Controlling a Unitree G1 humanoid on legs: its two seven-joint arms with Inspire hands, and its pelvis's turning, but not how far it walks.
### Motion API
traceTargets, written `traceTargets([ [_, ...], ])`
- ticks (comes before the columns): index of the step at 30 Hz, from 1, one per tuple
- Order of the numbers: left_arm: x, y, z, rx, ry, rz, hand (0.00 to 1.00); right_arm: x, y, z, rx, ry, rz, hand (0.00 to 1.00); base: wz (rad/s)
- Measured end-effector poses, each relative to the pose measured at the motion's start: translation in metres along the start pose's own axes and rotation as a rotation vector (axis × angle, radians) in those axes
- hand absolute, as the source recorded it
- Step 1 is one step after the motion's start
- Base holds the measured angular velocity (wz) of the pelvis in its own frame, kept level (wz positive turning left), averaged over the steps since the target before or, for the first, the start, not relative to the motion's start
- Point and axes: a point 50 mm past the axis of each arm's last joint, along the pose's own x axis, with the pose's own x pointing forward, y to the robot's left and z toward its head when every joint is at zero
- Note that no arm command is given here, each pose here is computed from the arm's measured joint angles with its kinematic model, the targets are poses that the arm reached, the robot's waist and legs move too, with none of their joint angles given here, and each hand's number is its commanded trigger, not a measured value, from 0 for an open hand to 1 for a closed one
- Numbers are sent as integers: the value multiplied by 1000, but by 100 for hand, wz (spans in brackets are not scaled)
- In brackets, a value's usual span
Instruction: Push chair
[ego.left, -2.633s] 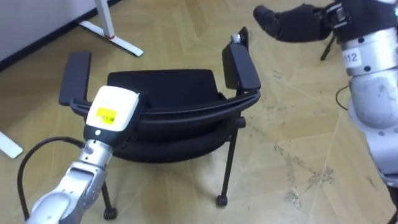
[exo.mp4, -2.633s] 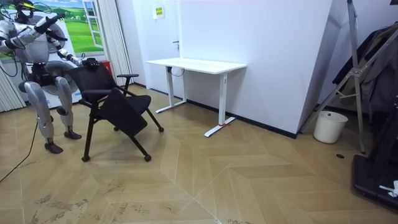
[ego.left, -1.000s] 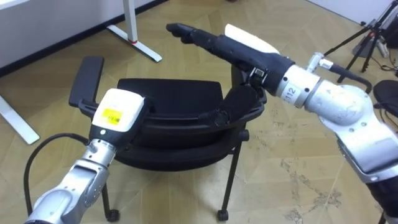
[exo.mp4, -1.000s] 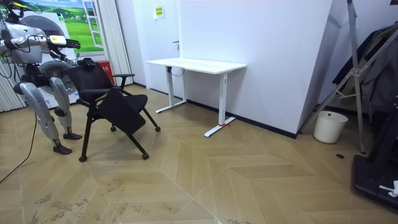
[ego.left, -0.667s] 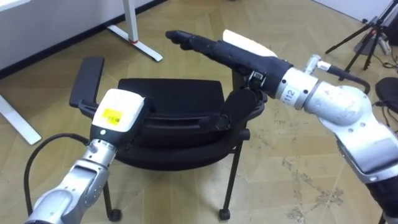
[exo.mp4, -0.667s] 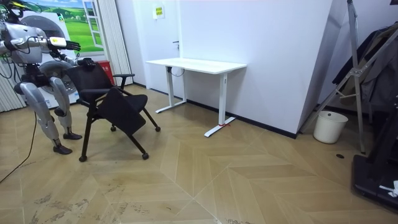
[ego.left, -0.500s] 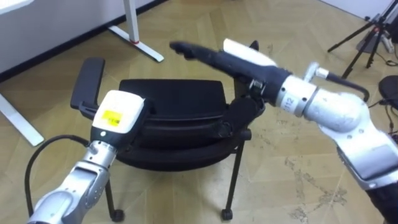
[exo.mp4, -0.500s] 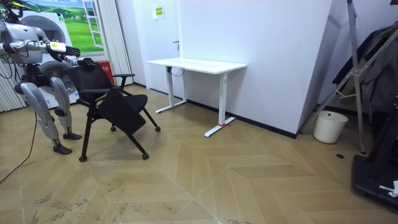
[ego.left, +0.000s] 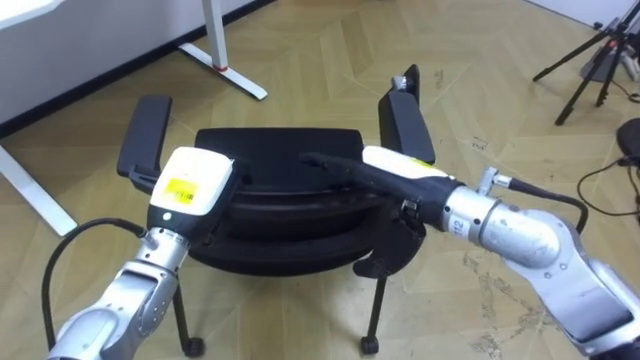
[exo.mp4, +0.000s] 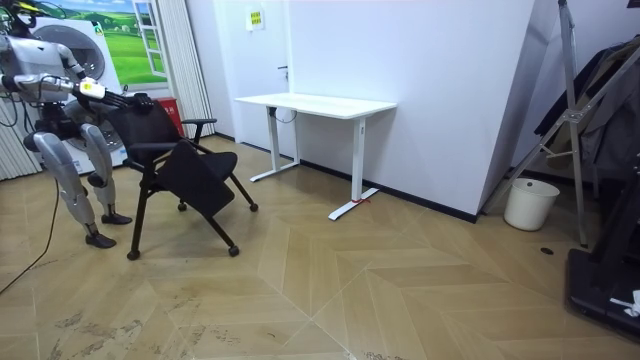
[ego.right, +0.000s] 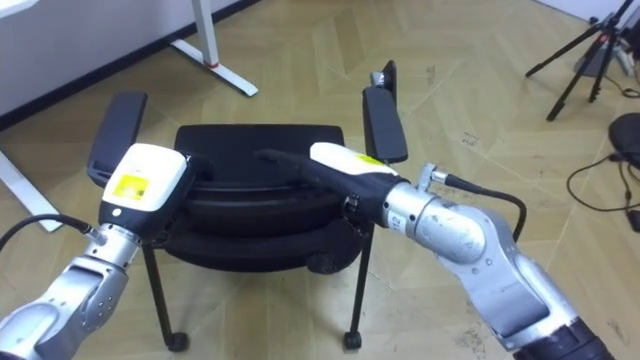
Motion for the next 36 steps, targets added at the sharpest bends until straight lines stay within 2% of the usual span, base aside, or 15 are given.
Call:
traceTargets([
  [6, 0, 0, 0, -1, -1, 1, 100, 0, 2, -3, 5, 14, 6, 0, 0],
  [22, 1, 1, 2, -2, 2, -1, 100, 11, 8, -6, -200, 110, -23, 0, 1],
  [36, 6, -4, 13, -36, 27, -1, 100, 34, 14, -27, -112, 174, -209, 0, 5],
])
